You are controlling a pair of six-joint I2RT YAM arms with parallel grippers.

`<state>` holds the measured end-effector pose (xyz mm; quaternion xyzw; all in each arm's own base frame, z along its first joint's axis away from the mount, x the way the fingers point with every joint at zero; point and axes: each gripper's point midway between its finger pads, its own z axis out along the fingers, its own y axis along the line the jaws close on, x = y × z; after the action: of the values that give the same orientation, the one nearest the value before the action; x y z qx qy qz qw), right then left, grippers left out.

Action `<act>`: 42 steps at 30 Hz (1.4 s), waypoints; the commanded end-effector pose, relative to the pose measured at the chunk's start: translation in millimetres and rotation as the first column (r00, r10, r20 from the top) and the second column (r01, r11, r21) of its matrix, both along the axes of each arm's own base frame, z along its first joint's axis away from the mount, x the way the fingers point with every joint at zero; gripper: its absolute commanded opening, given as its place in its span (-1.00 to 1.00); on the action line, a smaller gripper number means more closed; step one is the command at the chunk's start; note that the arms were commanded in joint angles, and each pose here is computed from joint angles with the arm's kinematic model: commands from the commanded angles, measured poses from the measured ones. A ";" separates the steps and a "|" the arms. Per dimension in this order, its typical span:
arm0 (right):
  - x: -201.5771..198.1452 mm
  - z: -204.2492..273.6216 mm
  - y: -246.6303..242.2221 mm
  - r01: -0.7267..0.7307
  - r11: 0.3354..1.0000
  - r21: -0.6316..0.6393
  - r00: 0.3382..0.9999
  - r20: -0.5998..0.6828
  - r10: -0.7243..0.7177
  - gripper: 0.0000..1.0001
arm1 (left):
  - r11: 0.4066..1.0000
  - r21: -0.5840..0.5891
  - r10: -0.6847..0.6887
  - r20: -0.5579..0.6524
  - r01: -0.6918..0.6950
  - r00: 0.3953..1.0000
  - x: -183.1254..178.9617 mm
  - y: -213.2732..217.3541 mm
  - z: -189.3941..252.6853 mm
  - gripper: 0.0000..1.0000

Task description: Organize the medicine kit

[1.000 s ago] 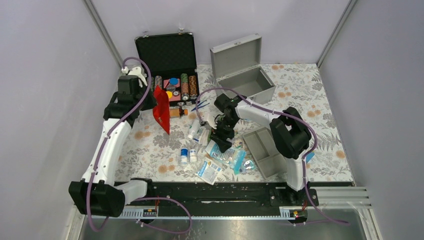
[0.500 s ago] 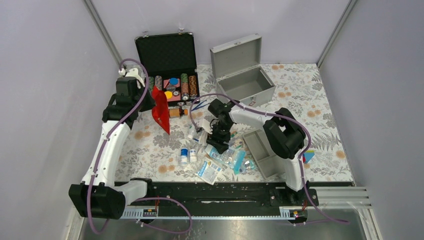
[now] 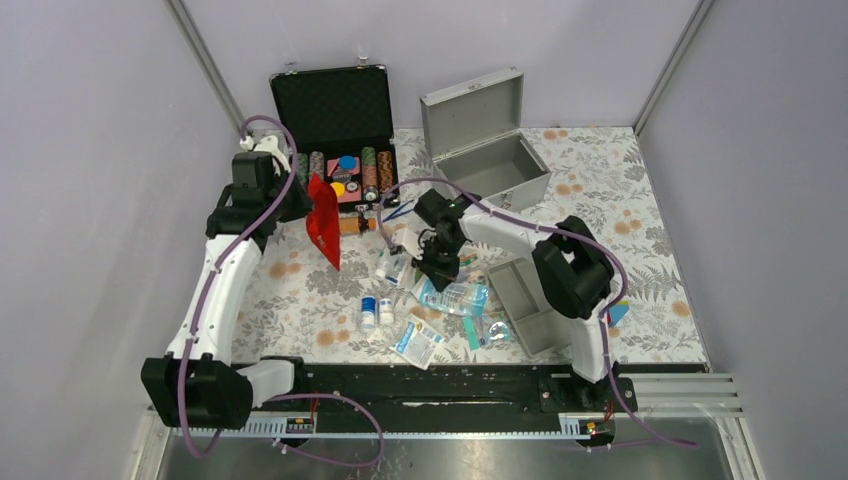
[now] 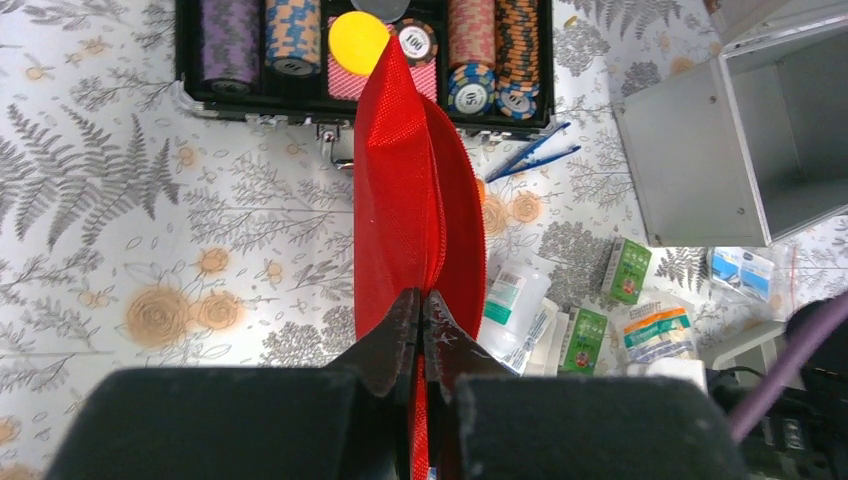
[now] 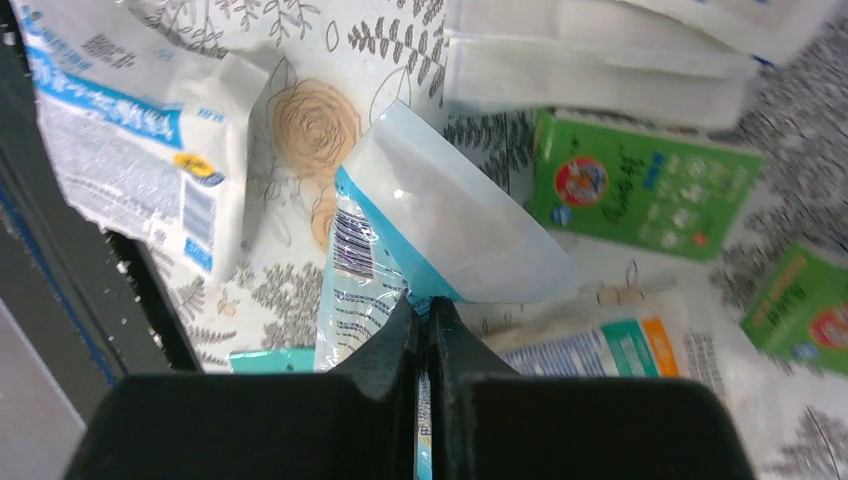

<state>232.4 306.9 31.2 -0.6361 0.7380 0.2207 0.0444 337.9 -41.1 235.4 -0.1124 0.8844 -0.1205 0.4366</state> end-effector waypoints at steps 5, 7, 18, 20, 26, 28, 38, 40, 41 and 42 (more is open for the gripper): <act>23.2 149.5 -0.1 0.080 0.951 0.300 0.979 0.154 -0.131 -1.00 | 0.935 -0.061 -0.333 0.184 0.349 0.925 37.1 -70.8 49.0 -1.00; 34.4 176.6 -4.8 0.085 0.927 0.365 0.964 0.204 -0.169 -1.00 | 0.867 -0.088 -0.468 0.198 0.491 0.861 34.6 -103.4 52.3 -1.00; 86.2 302.2 -9.7 -0.339 0.718 0.607 0.508 0.761 -0.403 -1.00 | 0.355 -0.073 -0.909 0.208 0.932 0.362 -8.7 -259.1 17.9 -1.00; 87.3 293.9 -11.0 -0.414 0.716 0.562 0.421 0.816 -0.397 -1.00 | 0.277 -0.107 -0.938 0.185 0.955 0.292 -16.1 -270.7 2.5 -1.00; 100.1 292.5 -4.9 -0.545 0.678 0.493 0.219 0.865 -0.452 -1.00 | 0.205 -0.150 -0.958 0.174 0.967 0.230 -16.5 -276.9 -25.1 -1.00; 101.2 293.1 -0.7 -0.577 0.654 0.490 0.191 0.859 -0.476 -1.00 | 0.209 -0.175 -0.956 0.172 0.962 0.239 -16.5 -273.8 -29.4 -1.00; 81.2 301.4 -10.1 -0.624 0.551 0.553 0.219 0.802 -0.556 -1.00 | 0.181 -0.334 -0.978 0.041 0.925 0.206 -32.9 -239.7 -57.6 -1.00; 83.4 287.7 -10.5 -0.566 0.565 0.600 0.293 0.787 -0.543 -1.00 | 0.200 -0.322 -0.978 -0.007 0.925 0.209 -29.8 -234.7 -68.8 -1.00; 86.6 286.0 -12.4 -0.521 0.570 0.635 0.323 0.765 -0.557 -1.00 | 0.219 -0.310 -0.975 -0.034 0.925 0.219 -26.6 -232.2 -73.9 -1.00; 89.6 284.3 -15.2 -0.478 0.576 0.663 0.344 0.745 -0.572 -1.00 | 0.239 -0.298 -0.971 -0.060 0.924 0.232 -23.8 -229.3 -78.5 -1.00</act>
<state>324.9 298.3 295.1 -0.5512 0.3673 0.0940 0.7432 313.1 -277.7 162.5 0.3697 0.7921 -0.4593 0.1578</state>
